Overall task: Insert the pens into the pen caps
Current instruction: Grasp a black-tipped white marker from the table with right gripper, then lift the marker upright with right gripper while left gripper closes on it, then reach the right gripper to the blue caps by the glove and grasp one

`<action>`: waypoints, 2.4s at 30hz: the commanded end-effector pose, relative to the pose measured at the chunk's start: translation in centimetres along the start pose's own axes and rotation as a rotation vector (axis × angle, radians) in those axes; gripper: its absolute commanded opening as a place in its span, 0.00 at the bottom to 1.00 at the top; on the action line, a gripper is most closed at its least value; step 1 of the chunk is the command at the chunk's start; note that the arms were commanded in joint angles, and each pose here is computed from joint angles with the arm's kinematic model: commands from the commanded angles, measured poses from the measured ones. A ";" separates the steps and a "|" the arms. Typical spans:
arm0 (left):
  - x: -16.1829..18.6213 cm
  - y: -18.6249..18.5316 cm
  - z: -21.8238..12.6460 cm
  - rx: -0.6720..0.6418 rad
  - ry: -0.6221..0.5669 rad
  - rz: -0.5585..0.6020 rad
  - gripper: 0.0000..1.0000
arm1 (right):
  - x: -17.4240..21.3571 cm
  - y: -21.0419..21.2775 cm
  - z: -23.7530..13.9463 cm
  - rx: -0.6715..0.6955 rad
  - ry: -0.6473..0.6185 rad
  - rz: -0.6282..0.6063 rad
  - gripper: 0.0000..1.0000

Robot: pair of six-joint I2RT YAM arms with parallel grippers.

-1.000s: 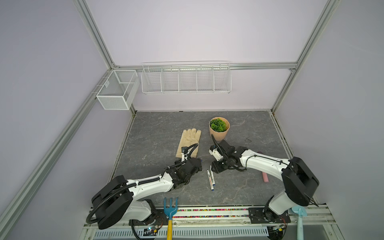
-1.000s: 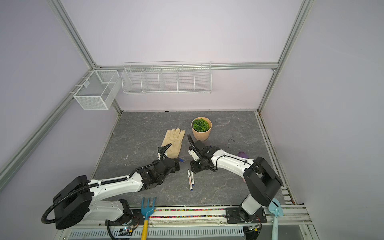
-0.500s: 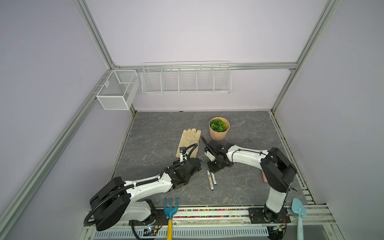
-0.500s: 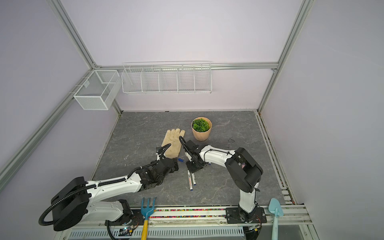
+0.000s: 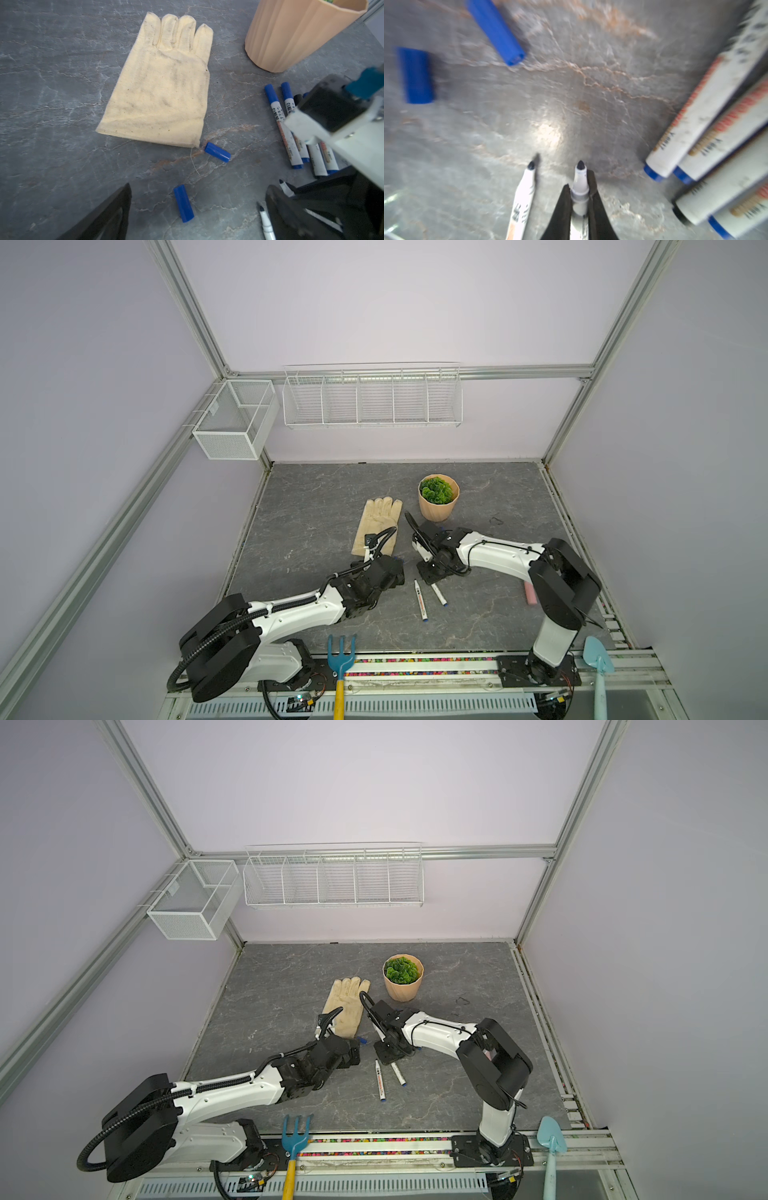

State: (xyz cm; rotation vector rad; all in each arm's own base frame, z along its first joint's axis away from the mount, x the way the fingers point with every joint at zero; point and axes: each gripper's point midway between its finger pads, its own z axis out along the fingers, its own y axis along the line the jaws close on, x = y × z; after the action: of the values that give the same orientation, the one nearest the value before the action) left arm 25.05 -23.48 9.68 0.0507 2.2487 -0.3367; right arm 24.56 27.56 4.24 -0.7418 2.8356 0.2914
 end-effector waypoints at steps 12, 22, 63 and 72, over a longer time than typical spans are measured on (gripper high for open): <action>-0.7 -9.8 -1.9 0.483 0.038 0.181 1.00 | -5.6 -1.8 -9.9 -0.243 -0.488 0.248 0.06; -0.9 -12.2 -2.2 0.577 0.061 0.217 0.95 | -5.5 -1.7 -11.1 -0.317 -0.552 0.273 0.06; -3.4 -1.1 0.8 0.052 -0.127 -0.150 0.00 | -3.2 1.3 -7.7 -0.287 -0.405 0.059 0.46; -4.2 8.6 -2.6 -0.284 -0.230 -0.335 0.00 | -3.2 8.0 -3.5 -0.255 -0.204 -0.227 0.48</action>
State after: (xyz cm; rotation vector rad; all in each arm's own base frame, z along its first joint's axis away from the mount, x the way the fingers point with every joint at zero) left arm 27.93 -18.53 13.31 -0.3329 2.0885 -0.3391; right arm 24.10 34.50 11.27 -0.8415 2.4900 0.7446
